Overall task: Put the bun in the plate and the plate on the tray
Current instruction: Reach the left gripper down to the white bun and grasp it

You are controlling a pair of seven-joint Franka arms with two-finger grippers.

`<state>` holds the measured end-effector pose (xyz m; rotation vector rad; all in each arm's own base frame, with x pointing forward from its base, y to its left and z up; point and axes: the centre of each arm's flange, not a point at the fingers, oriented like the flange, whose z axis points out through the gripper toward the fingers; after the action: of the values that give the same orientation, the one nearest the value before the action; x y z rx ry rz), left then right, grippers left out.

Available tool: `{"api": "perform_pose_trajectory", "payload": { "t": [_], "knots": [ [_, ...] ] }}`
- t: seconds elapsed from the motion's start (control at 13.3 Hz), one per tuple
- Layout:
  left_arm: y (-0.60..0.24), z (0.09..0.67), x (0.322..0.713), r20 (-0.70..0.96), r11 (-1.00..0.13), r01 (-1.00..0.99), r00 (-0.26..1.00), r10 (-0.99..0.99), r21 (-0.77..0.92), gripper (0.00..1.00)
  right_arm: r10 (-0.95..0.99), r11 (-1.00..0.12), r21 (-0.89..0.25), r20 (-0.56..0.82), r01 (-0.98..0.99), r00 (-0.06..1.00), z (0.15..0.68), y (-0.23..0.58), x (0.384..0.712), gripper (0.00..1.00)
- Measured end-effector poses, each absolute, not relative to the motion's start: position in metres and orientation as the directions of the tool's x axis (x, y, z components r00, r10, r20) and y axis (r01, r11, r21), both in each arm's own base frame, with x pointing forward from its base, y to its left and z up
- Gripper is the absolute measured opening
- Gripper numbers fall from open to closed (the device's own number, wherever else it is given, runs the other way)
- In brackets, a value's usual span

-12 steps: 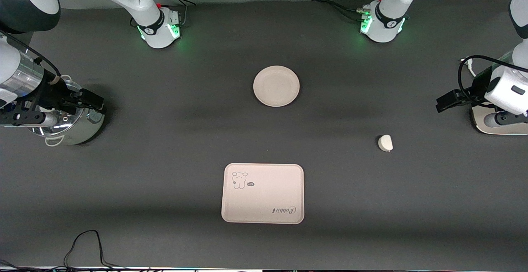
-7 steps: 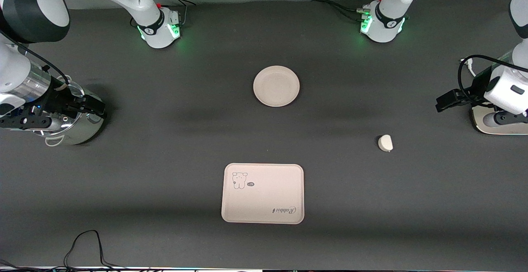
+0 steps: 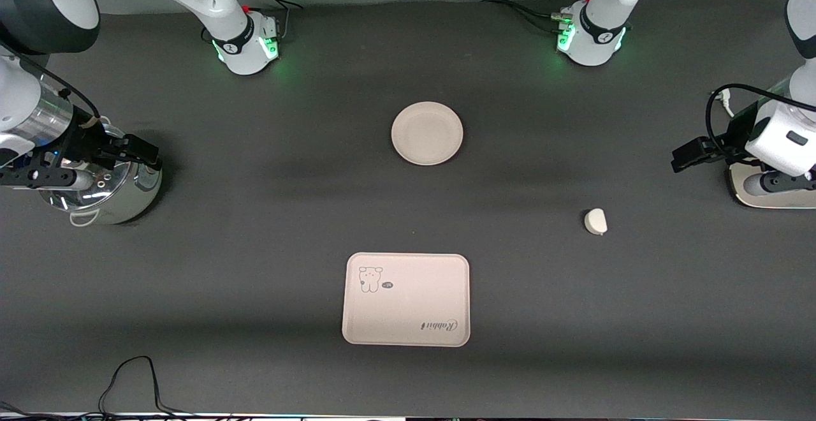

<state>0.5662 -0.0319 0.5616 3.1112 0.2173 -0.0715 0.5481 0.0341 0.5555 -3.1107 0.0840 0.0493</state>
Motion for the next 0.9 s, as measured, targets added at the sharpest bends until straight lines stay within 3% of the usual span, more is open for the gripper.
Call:
{"api": "perform_pose_trajectory", "payload": {
  "t": [0.3, 0.9],
  "knots": [
    [-0.049, 0.536, 0.573, -0.062, -0.993, 0.116, 0.991, 0.115, 0.018, 1.00, -0.035, -0.999, -0.025, -0.038, -0.036, 0.999, 0.554, 0.045, 0.545, 1.00],
    [-0.050, 0.336, 0.604, -0.071, -0.992, 0.126, 0.990, 0.124, 0.016, 1.00, -0.088, -0.996, -0.024, -0.050, -0.089, 0.995, 0.543, 0.015, 0.545, 1.00]
  ]
}}
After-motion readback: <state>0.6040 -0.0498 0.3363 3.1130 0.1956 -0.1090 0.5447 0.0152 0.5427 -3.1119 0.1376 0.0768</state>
